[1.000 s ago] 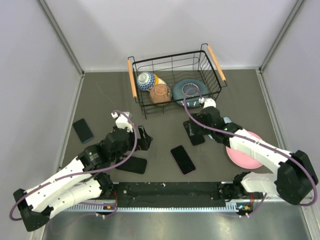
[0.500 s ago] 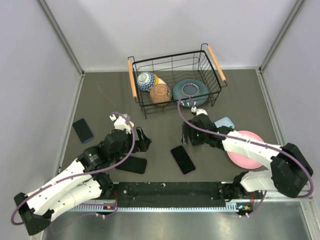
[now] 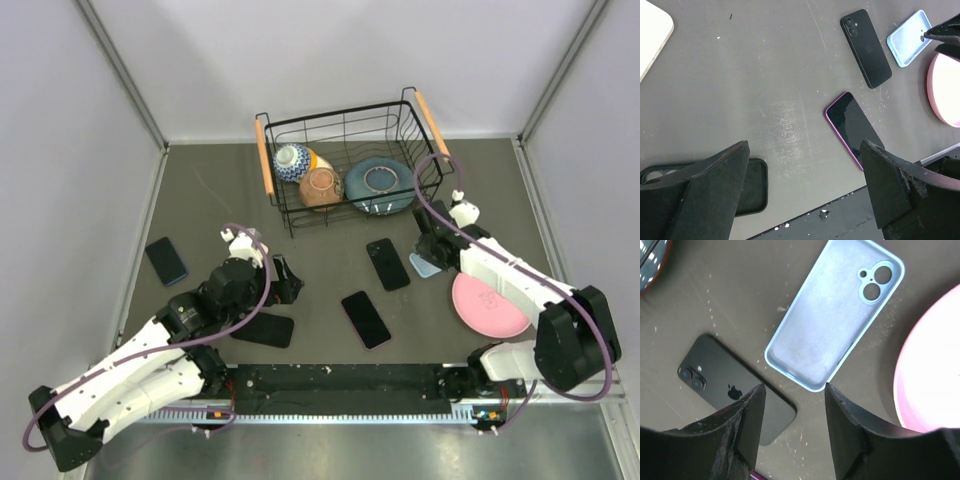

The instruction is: Put the phone into the phone case

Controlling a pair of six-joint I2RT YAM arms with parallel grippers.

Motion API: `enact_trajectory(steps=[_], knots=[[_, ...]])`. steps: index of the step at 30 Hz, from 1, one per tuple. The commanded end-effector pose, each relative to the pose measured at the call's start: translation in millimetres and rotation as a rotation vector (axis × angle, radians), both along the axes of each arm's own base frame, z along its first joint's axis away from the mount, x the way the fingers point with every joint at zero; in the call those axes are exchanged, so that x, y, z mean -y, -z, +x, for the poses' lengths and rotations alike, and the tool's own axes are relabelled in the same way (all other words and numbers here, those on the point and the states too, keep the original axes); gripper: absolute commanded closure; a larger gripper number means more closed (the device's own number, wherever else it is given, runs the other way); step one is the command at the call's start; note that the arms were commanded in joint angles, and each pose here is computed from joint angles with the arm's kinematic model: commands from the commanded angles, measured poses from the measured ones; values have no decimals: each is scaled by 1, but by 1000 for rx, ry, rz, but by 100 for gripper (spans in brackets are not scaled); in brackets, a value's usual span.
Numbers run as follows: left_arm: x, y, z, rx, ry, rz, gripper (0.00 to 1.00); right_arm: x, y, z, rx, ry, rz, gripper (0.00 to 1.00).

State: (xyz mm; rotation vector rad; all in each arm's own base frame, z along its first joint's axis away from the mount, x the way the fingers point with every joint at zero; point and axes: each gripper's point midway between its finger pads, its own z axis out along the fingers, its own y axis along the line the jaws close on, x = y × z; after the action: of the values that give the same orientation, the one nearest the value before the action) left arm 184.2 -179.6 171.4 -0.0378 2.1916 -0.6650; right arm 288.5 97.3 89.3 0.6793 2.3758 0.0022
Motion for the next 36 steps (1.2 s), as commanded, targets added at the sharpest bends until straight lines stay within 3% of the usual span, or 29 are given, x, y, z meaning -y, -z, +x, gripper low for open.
enact_trajectory(steps=[1, 7, 14, 32, 36], knots=[[0, -8, 2, 28, -3, -24, 3, 20, -1, 8, -23, 194, -30, 54], [-5, -8, 2, 38, -13, -7, 3, 21, 16, 3, -140, 336, -23, 57], [-8, -9, 1, 44, -12, 1, 4, 24, 31, -2, -167, 433, -22, 59], [-12, -5, 2, 49, -24, 16, 3, 27, 58, -11, -223, 509, -37, 58], [-11, -5, 2, 49, -19, 17, 3, 21, 67, -9, -239, 492, -17, 64]])
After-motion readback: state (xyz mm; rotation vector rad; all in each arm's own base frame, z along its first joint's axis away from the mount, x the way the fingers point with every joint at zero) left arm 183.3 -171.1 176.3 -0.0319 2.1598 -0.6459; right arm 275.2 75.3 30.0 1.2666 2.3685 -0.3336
